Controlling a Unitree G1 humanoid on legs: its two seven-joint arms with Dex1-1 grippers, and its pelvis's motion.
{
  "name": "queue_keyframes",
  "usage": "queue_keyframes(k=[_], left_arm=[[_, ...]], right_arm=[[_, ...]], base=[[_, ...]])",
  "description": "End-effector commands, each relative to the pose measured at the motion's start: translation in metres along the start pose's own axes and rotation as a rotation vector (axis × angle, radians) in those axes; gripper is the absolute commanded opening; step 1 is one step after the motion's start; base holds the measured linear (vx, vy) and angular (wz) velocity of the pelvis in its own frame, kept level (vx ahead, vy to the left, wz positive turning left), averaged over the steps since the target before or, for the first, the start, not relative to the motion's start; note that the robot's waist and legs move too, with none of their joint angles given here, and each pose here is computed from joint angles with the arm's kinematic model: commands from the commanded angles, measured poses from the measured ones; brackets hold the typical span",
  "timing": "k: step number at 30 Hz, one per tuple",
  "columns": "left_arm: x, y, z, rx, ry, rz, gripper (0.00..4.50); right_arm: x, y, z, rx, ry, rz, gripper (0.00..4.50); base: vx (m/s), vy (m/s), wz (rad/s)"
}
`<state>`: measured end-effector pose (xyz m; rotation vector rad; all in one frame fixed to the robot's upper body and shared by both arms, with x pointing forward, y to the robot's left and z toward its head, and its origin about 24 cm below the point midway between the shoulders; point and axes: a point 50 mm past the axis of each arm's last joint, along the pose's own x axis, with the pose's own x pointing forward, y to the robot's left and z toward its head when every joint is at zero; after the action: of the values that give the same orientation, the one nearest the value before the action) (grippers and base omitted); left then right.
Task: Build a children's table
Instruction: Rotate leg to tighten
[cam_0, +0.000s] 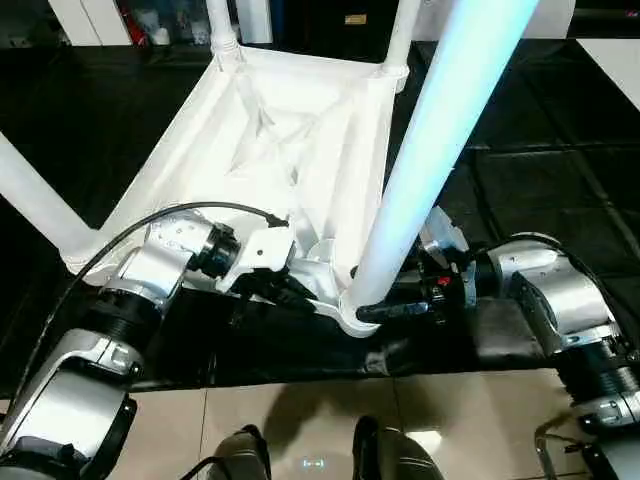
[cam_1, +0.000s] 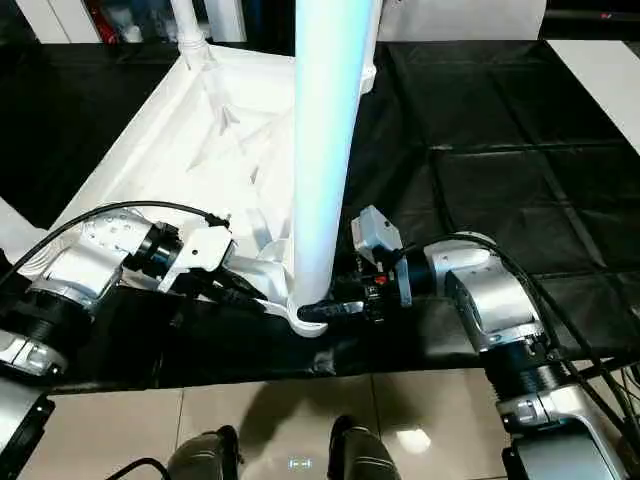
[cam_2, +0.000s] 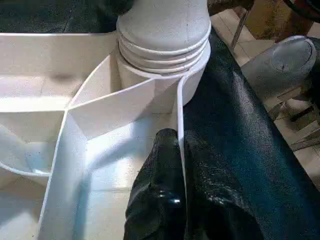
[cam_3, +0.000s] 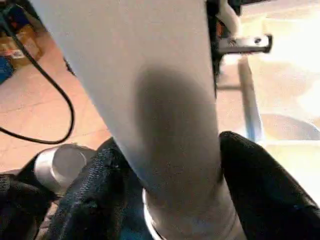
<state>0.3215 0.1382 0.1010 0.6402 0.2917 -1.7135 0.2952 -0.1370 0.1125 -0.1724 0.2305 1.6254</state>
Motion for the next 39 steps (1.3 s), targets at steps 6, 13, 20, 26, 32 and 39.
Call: queue_keyframes(k=[6, 13, 20, 26, 32, 39], left_arm=[[0.005, 0.002, 0.007, 0.041, -0.002, -0.052, 0.0], [0.014, 0.008, 0.016, -0.049, -0.095, 0.037, 0.0], [0.033, 0.018, 0.024, -0.161, -0.114, 0.198, 0.0], [0.048, 0.034, 0.036, -0.258, -0.114, 0.416, 0.0], [0.056, 0.048, 0.047, -0.307, -0.101, 0.571, 0.0], [0.055, 0.046, 0.05, -0.275, -0.098, 0.562, 0.0]], right_arm=[[0.003, 0.003, -0.001, 0.023, -0.009, 0.047, 2.2], [0.009, 0.007, 0.003, 0.117, -0.105, -0.03, 2.09], [0.036, 0.001, 0.002, 0.141, -0.11, -0.291, 2.09], [0.061, -0.018, 0.006, 0.283, -0.129, -0.651, 2.09], [0.072, -0.031, 0.018, 0.345, -0.165, -0.876, 2.08], [0.064, -0.032, 0.019, 0.286, -0.182, -0.952, 3.05]], base=[[0.0, 0.0, 0.0], [0.0, 0.0, 0.0], [0.0, 0.0, 0.0], [0.0, 0.0, 0.0], [0.0, 0.0, 0.0], [0.0, 0.0, 0.0]])
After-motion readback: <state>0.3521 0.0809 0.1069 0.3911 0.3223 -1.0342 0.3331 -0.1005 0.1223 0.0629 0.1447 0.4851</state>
